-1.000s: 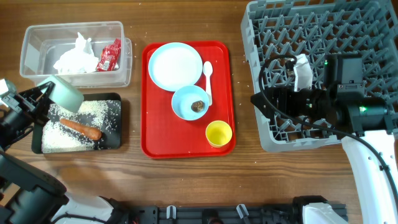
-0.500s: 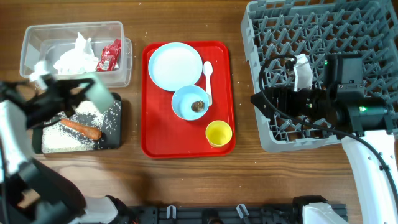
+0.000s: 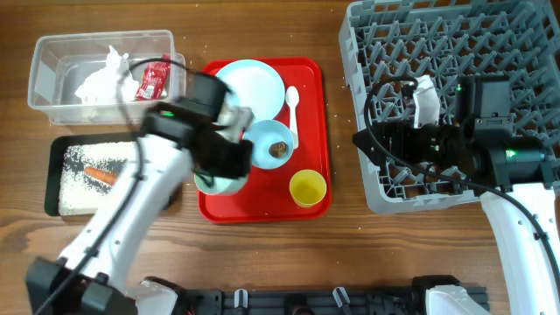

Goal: Sort waste into correct bins and load items into the dishwasher rack
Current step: 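Return the green bowl to the red tray, grasp the light-blue bowl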

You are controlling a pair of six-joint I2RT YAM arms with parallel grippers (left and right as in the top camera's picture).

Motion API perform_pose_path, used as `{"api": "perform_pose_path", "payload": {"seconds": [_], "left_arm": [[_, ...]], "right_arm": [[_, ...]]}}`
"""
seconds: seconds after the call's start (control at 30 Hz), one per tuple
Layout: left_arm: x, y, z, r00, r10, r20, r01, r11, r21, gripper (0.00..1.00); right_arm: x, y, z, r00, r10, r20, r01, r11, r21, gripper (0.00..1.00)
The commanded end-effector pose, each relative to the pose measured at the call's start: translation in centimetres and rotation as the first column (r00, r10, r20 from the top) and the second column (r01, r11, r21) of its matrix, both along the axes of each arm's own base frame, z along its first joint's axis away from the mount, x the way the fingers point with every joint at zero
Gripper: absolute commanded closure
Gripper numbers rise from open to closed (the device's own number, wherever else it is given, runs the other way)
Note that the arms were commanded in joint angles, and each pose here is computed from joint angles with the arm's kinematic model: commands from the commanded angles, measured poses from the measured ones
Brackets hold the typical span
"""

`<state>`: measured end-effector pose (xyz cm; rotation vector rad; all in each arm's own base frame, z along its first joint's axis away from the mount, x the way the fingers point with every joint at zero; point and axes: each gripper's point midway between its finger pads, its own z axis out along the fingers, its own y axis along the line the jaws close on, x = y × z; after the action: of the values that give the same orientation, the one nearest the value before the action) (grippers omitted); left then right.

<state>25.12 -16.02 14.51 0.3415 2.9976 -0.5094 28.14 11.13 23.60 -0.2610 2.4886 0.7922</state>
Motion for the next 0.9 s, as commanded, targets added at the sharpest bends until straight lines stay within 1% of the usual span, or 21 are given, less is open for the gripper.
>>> {"api": "perform_pose_path", "payload": {"seconds": [0.0,0.07,0.13,0.23,0.3,0.33,0.37,0.4,0.47,0.53,0.6,0.67,0.7,0.77,0.83,0.87], "left_arm": [[0.2,0.6,-2.5,0.997,0.010,0.077,-0.033,0.955,0.295,0.96],[-1.3,-0.6,-5.0,0.997,-0.069,0.035,0.051,0.925,0.376,0.96],[-2.0,-0.5,-6.9,0.998,-0.060,0.014,0.048,0.900,0.432,0.96],[-2.6,-0.3,-9.1,0.998,-0.049,-0.026,0.056,0.882,0.468,0.96],[-2.6,-0.2,-9.9,0.998,-0.049,-0.031,0.058,0.878,0.475,0.93],[-2.5,-0.1,-10.4,0.998,-0.049,-0.027,0.056,0.877,0.478,0.88],[-2.2,-0.4,-10.6,0.999,-0.049,-0.019,0.052,0.881,0.471,0.75],[-2.1,-0.5,-10.7,0.999,-0.049,-0.012,0.049,0.883,0.467,0.66],[-1.7,-0.8,-10.7,0.999,-0.047,0.003,0.041,0.889,0.456,0.54],[-1.0,-1.3,-10.2,0.999,-0.043,0.023,0.029,0.897,0.442,0.50],[0.4,-1.6,-9.1,0.998,-0.021,0.057,-0.005,0.909,0.418,0.46],[2.9,-1.9,-7.3,0.993,0.016,0.119,-0.060,0.926,0.373,0.39],[4.2,-2.0,-6.5,0.988,0.033,0.150,-0.085,0.933,0.349,0.31],[6.7,-2.8,-5.0,0.977,-0.020,0.214,-0.043,0.957,0.288,0.24],[8.8,-5.2,-3.9,0.945,-0.138,0.298,0.082,0.978,0.194,0.14],[9.5,-6.2,-3.8,0.929,-0.168,0.330,0.117,0.979,0.169,0.13]], "right_arm": [[0.3,0.0,0.6,1.000,0.007,0.026,-0.007,1.000,-0.008,0.00],[0.3,0.0,0.6,1.000,0.007,0.026,-0.007,1.000,-0.008,0.00],[0.3,0.0,0.6,1.000,0.007,0.026,-0.007,1.000,-0.008,0.00],[0.3,0.0,0.6,1.000,0.007,0.026,-0.007,1.000,-0.008,0.00],[0.3,0.0,0.6,1.000,0.007,0.026,-0.007,1.000,-0.008,0.00],[0.3,0.0,0.6,1.000,0.007,0.026,-0.007,1.000,-0.008,0.00],[0.3,0.0,0.6,1.000,0.007,0.026,-0.007,1.000,-0.008,0.00],[0.3,0.0,0.6,1.000,0.007,0.025,-0.007,1.000,-0.008,0.00],[0.3,0.0,0.6,1.000,0.007,0.026,-0.007,1.000,-0.008,0.00],[0.3,0.0,0.6,1.000,0.007,0.026,-0.007,1.000,-0.008,0.00],[0.3,0.0,0.6,1.000,0.007,0.026,-0.007,1.000,-0.008,0.00],[0.3,0.0,0.5,1.000,0.007,0.025,-0.007,1.000,-0.008,0.00],[0.3,0.0,0.5,1.000,0.007,0.026,-0.007,1.000,-0.008,0.00],[0.3,0.0,0.6,1.000,0.007,0.027,-0.007,1.000,-0.008,0.00],[0.4,0.0,0.6,0.999,0.007,0.033,-0.007,1.000,-0.008,0.00],[0.4,0.0,0.6,0.999,0.007,0.033,-0.007,1.000,-0.008,0.00]]}}
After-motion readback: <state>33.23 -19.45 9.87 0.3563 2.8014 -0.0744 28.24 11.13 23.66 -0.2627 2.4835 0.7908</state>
